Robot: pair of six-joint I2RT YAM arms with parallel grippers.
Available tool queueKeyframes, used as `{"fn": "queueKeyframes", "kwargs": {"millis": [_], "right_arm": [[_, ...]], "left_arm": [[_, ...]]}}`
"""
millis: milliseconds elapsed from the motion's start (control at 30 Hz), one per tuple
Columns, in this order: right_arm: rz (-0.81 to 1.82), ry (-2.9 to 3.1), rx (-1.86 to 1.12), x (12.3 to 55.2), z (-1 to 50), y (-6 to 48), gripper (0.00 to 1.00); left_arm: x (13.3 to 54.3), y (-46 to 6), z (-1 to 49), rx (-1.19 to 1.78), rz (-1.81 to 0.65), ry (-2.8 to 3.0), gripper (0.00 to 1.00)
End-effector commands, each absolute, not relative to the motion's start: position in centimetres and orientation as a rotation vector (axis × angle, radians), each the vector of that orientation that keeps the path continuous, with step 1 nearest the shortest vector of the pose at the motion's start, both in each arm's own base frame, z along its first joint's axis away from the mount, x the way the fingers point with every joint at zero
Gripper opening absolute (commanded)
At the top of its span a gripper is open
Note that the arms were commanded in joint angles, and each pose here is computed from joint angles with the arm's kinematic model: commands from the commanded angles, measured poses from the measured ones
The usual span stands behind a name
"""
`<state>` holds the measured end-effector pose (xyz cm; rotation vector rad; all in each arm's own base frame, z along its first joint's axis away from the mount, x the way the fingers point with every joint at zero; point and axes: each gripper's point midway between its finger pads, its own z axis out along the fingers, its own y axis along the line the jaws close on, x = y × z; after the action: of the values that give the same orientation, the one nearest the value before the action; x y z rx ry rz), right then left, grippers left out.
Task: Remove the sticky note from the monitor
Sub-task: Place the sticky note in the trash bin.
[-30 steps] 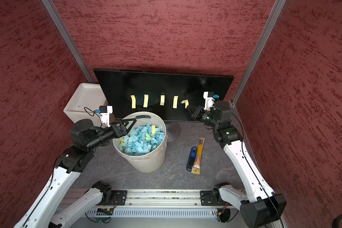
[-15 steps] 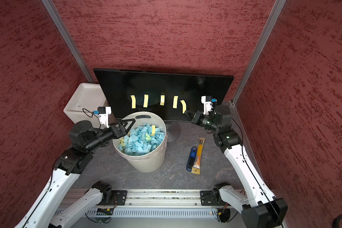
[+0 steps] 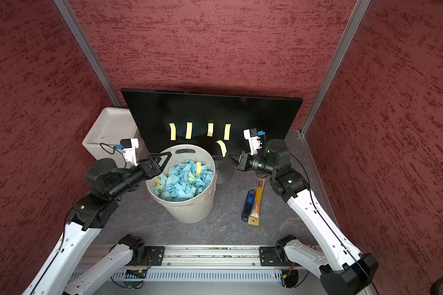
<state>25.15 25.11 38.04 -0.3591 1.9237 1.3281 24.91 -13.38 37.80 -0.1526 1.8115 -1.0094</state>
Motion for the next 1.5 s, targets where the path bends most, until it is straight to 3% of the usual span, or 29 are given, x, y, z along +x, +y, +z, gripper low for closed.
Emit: {"fn": "queueKeyframes", "kwargs": {"millis": [0, 600, 767, 967, 1367, 1467], "right_arm": [[1.239, 1.906, -0.471, 24.2, 38.8, 26.3, 0.0], [0.964, 2.01, -0.795, 21.3, 34.9, 33.1, 0.03], [0.925, 2.027, -0.821, 21.1, 34.1, 33.9, 0.12], [0.921, 2.025, -0.828, 21.0, 34.1, 34.3, 0.3], [0.802, 1.977, -0.686, 22.2, 36.4, 31.2, 0.43], [0.781, 1.94, -0.609, 22.7, 37.9, 29.6, 0.51]], "left_arm": [[24.9, -12.5, 37.1, -0.196, -0.968, 1.818, 1.0], [24.0, -10.7, 36.9, -0.254, -0.928, 1.802, 1.0], [23.9, -10.6, 36.7, -0.256, -0.928, 1.805, 1.0], [23.8, -10.5, 36.7, -0.257, -0.931, 1.804, 1.0], [23.7, -10.5, 36.6, -0.256, -0.935, 1.806, 1.0], [23.6, -10.5, 36.6, -0.254, -0.936, 1.802, 1.0]]}}
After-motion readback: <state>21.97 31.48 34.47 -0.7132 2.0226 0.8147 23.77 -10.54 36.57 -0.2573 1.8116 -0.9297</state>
